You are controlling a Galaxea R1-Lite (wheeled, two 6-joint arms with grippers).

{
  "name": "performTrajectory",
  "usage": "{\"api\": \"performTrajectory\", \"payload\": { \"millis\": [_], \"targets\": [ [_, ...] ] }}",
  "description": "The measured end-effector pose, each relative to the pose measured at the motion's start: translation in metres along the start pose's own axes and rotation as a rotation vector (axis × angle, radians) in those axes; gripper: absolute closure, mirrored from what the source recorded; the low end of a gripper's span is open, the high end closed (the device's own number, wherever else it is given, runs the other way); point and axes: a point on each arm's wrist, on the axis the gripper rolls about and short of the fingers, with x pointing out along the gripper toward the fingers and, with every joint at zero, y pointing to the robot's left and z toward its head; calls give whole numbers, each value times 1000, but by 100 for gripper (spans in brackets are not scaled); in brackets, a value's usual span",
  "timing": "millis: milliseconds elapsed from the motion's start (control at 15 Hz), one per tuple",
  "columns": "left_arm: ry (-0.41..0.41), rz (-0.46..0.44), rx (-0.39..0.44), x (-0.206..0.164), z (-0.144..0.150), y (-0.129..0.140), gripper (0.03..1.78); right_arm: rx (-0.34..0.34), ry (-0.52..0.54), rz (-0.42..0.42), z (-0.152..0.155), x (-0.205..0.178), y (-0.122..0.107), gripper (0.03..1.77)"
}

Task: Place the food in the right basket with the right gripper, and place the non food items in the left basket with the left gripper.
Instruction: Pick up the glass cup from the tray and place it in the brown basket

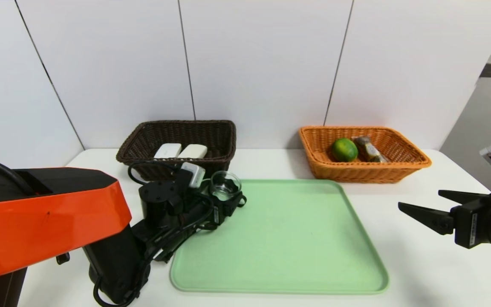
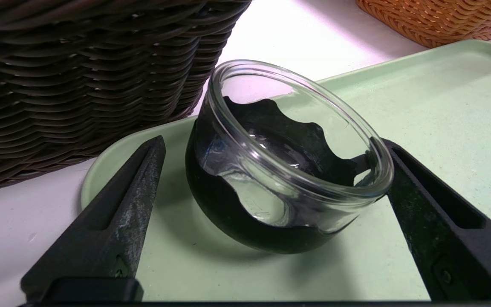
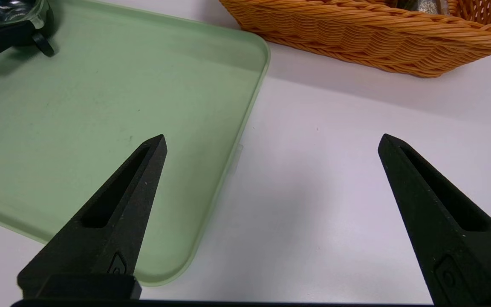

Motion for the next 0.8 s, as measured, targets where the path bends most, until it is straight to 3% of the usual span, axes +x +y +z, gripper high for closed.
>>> {"api": "performTrajectory", "payload": {
  "millis": [533,600,800],
  "targets": [
    [-7,1,11,-1,3,0,15,-1,6,1,-2,0,0,9],
    [-8,1,14,-1,4,0,35,-2,5,1,-2,0,0,9],
    [-15,2,18,-2,5,-2,57,-4,1,1,0,0,0,9]
  ]
}}
